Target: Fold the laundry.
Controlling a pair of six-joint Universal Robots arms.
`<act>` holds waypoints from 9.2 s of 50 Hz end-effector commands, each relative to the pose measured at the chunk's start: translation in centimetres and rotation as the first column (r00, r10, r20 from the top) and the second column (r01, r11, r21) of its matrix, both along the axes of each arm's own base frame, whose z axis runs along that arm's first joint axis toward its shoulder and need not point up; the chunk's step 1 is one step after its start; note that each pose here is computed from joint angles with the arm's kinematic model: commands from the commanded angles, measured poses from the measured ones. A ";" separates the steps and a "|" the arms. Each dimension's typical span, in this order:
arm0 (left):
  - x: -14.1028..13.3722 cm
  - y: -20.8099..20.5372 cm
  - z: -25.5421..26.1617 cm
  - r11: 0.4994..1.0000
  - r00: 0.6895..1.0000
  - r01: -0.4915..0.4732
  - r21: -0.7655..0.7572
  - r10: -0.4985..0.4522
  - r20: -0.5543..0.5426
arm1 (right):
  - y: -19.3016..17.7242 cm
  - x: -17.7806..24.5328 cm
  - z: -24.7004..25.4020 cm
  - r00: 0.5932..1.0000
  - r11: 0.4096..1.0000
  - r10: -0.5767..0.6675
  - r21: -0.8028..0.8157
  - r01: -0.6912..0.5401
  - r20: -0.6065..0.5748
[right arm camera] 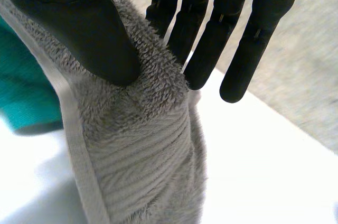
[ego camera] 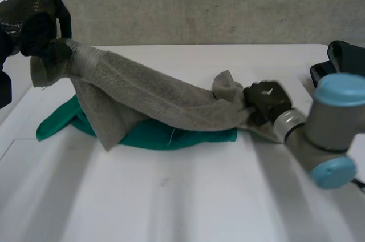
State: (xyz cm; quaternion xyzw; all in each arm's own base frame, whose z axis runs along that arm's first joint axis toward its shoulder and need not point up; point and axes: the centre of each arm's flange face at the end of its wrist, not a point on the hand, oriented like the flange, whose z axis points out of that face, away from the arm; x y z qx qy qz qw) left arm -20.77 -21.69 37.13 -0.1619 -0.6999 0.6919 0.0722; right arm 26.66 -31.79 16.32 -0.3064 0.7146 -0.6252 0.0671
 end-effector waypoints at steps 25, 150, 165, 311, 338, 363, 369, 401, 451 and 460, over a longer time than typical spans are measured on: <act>-0.8 -12.9 -0.3 0.922 0.993 -0.101 -0.374 0.117 0.022 | -7.0 -4.8 16.5 0.966 0.891 -0.171 -0.449 0.067 -0.195; 5.2 -19.4 -17.6 0.992 0.981 0.026 0.121 -0.048 0.186 | -0.5 -6.8 -3.2 0.952 1.000 -0.022 0.011 0.026 -0.306; 5.1 -19.3 -24.2 0.984 0.954 0.053 0.172 -0.101 0.282 | -0.3 -6.6 -3.5 0.948 1.000 -0.010 0.017 0.016 -0.318; -2.1 -13.5 -26.4 0.965 0.909 0.213 0.155 -0.254 0.330 | 0.5 -6.5 -3.2 0.930 1.000 -0.011 0.021 0.020 -0.368; 2.1 -1.6 -14.3 0.902 0.833 0.150 0.404 -0.335 0.440 | 4.8 -10.6 4.6 0.744 0.952 0.229 0.303 -0.037 -0.628; -1.7 -17.1 0.9 0.825 0.994 -0.094 -0.557 0.051 -0.092 | -11.0 -5.9 19.7 0.966 0.653 -0.258 -0.743 0.147 -0.035; -2.0 -16.8 -1.4 0.876 0.998 -0.067 -0.477 0.060 -0.029 | -11.2 -5.4 19.2 0.979 0.648 -0.199 -0.755 0.103 -0.038; -0.5 -12.7 -19.7 0.999 0.981 0.001 0.037 -0.008 0.196 | -8.4 -7.7 -2.9 0.988 0.971 -0.099 0.204 0.122 -0.122; 3.3 -6.4 -18.6 0.962 0.932 -0.049 0.268 -0.053 0.359 | -4.0 -10.5 -0.1 0.909 0.989 -0.001 0.135 0.063 -0.416; 5.5 0.5 -19.0 0.825 0.828 -0.035 0.564 -0.292 0.479 | 2.1 -13.6 1.6 0.795 0.898 0.192 0.430 0.094 -0.576</act>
